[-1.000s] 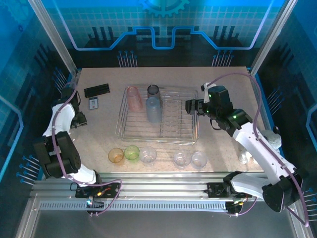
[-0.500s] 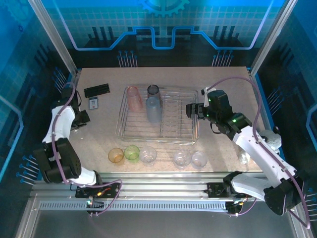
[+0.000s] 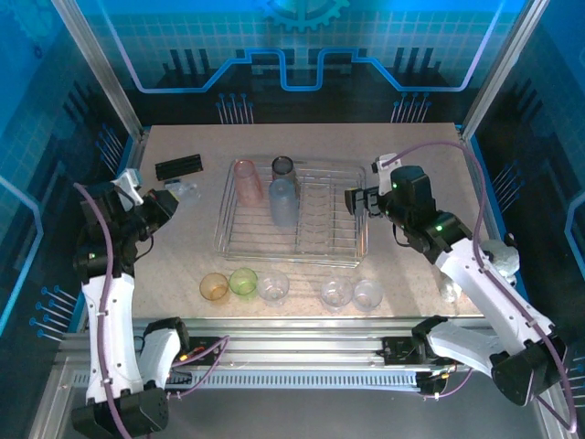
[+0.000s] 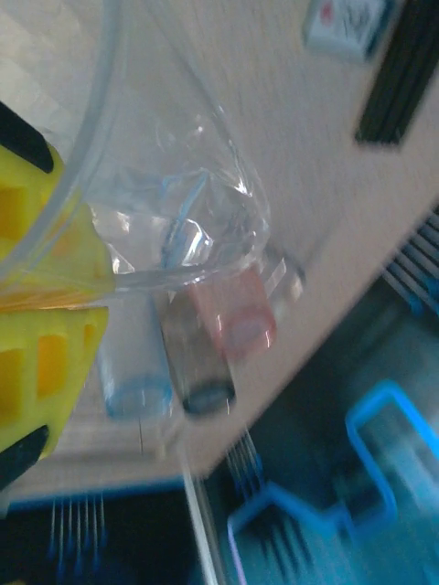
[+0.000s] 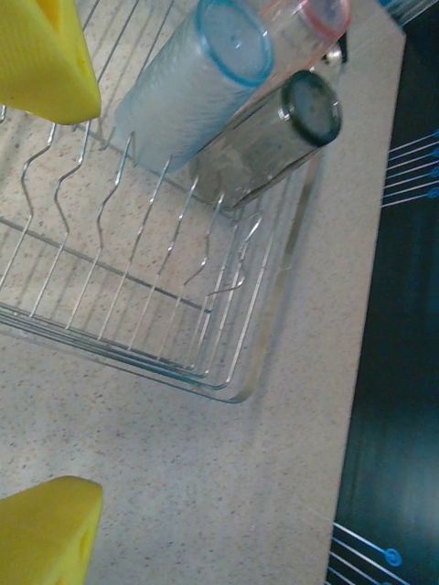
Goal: Load the cups into the dish rack
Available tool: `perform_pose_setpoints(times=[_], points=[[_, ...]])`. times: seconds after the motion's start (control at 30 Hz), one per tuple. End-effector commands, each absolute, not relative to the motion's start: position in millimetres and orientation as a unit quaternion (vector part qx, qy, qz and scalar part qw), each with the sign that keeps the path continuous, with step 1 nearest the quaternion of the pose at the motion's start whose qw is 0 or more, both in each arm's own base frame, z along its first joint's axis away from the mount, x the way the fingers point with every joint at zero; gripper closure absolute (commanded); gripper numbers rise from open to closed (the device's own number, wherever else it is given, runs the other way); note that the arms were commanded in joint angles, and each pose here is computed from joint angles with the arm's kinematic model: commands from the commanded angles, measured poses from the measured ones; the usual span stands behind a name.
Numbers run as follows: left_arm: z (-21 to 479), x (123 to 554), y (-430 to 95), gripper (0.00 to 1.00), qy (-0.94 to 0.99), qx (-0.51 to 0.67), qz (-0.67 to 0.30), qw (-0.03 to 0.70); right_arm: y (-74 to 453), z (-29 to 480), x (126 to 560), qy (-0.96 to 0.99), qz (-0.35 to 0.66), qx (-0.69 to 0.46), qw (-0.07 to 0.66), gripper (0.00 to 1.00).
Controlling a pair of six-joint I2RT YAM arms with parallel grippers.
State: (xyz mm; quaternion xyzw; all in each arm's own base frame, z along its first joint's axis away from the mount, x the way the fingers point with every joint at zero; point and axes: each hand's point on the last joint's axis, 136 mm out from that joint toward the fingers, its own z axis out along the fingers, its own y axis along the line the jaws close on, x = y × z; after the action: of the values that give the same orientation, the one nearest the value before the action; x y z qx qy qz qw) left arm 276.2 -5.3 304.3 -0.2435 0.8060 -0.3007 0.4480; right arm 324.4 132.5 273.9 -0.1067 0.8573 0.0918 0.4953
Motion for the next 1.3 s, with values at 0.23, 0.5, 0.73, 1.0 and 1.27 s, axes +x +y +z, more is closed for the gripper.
perform_pose_setpoints(times=[0.23, 0.5, 0.73, 1.0, 1.27], points=[[391.5, 273.8, -80.1, 1.0, 0.714, -0.135, -0.525, 0.443, 147.9, 326.4, 340.1, 0.849, 0.131, -0.11, 0.499, 0.0], [442.4, 269.5, -123.6, 1.0, 0.64, -0.042, -0.621, 0.45, 196.9, 385.0, 342.5, 0.814, 0.285, -0.122, 0.492, 0.0], [462.2, 283.7, -130.7, 1.0, 0.579, -0.039, -0.687, 0.437, 237.8, 439.3, 347.3, 0.742, 0.45, -0.092, 0.489, 0.0], [477.6, 295.0, -136.0, 1.0, 0.521, -0.035, -0.743, 0.42, 285.1, 455.4, 354.3, 0.714, 0.511, -0.115, 0.464, 0.0], [472.0, 296.8, -146.6, 1.0, 0.522, -0.027, -0.75, 0.406, 315.8, 469.9, 355.6, 0.685, 0.556, -0.136, 0.451, 0.0]])
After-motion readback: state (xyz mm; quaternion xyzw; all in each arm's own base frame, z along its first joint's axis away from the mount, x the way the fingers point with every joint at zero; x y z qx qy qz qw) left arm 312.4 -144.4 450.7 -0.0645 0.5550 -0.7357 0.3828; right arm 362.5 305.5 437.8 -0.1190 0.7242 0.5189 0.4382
